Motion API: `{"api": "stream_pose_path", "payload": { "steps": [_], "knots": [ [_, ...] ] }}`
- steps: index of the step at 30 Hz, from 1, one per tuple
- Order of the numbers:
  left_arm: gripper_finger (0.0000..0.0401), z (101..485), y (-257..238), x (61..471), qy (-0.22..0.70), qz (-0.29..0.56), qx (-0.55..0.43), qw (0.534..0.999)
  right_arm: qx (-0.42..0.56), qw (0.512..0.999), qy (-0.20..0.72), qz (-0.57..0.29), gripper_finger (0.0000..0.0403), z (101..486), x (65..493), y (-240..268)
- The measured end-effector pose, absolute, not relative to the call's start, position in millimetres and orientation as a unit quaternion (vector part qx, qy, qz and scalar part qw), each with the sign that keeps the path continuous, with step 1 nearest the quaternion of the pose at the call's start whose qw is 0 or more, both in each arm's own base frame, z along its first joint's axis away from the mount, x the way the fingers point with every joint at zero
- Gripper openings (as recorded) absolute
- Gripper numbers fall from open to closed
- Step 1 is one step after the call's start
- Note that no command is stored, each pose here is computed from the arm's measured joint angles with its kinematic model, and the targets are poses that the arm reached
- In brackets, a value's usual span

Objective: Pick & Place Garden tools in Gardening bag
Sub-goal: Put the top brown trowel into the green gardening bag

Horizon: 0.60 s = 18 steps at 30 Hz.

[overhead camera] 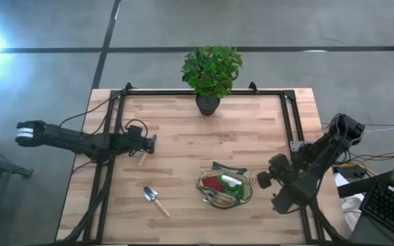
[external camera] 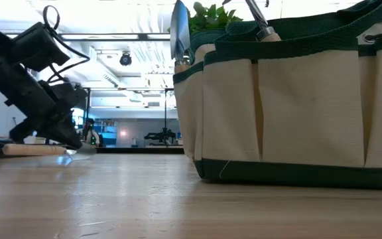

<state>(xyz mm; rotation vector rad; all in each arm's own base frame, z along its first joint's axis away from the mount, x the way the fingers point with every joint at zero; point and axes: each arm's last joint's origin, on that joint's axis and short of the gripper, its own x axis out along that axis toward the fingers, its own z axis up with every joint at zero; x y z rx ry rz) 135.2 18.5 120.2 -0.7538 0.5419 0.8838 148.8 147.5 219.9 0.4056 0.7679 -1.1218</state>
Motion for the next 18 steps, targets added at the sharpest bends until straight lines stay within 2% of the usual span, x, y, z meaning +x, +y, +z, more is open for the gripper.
{"api": "stream_pose_path", "payload": {
  "steps": [9, 18],
  "knots": [
    [0.0, 121.7, 18.2, 137.3, 0.27, 0.386, -0.313, 0.825, 0.188, 0.761, 0.365, -0.502, 0.0008, 217.8, 156.1, 146.5],
    [0.0, 121.0, 15.1, 138.6, 0.331, 0.307, -0.249, 0.857, 0.189, 0.762, 0.366, -0.5, 0.0008, 217.6, 156.6, 146.8]
  ]
}}
